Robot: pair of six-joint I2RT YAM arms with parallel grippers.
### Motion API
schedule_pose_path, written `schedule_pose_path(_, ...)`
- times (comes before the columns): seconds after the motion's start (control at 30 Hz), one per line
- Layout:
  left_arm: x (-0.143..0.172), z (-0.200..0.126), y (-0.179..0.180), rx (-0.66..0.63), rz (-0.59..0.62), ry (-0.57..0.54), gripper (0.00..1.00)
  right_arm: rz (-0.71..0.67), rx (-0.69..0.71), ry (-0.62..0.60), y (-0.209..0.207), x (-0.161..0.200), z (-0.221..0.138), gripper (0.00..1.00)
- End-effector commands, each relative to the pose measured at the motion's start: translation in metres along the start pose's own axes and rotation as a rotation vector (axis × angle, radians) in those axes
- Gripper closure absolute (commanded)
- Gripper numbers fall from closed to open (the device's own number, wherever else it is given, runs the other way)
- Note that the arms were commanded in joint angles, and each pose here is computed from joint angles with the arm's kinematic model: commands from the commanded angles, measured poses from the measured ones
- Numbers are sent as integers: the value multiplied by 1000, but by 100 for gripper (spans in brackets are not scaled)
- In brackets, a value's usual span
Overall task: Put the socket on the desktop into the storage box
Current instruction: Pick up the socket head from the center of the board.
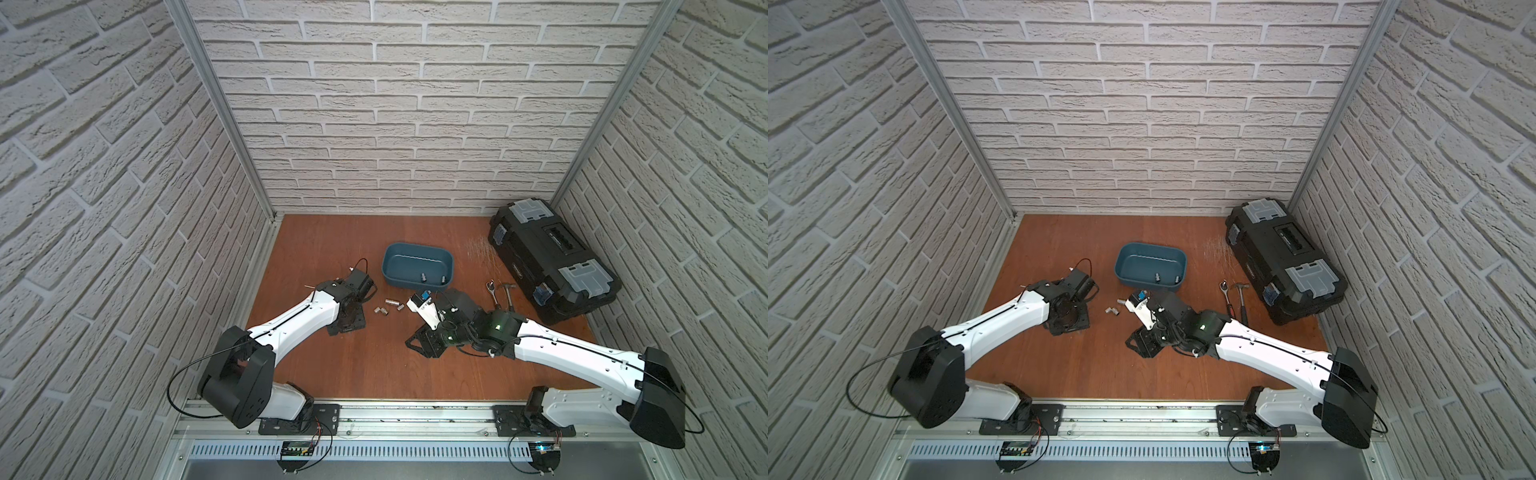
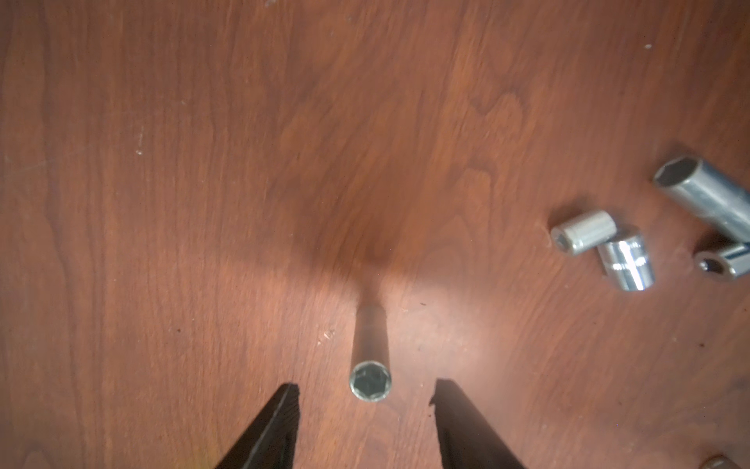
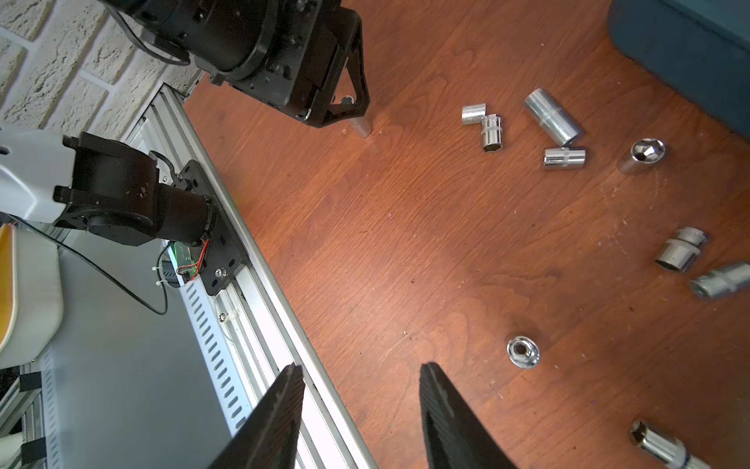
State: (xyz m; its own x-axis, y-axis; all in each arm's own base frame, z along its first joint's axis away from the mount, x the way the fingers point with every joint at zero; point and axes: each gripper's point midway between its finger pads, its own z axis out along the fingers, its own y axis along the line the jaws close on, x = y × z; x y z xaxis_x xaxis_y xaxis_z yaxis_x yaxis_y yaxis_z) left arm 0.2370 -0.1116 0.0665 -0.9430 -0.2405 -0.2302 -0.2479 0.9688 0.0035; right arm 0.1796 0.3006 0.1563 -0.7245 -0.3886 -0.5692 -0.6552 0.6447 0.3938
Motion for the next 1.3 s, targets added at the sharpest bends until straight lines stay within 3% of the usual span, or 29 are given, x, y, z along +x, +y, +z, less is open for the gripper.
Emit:
schedule_pose_path(0.0,2,10,2,3,-1,17,44,-7,-4,-19,3,-4,2,48)
schedule_pose_path(0.47,4,27,2,-3,-8,48,59,-12,9,-22,2,-4,-2,49)
schedule_pose_path(0.83,7,28,3,3,-14,54,84,-4,18,-28,-1,-2,-3,48)
schedule_pose_path(1.27,-3,6,-14,39,23,17,88,43,43,-33,-8,1,-2,49)
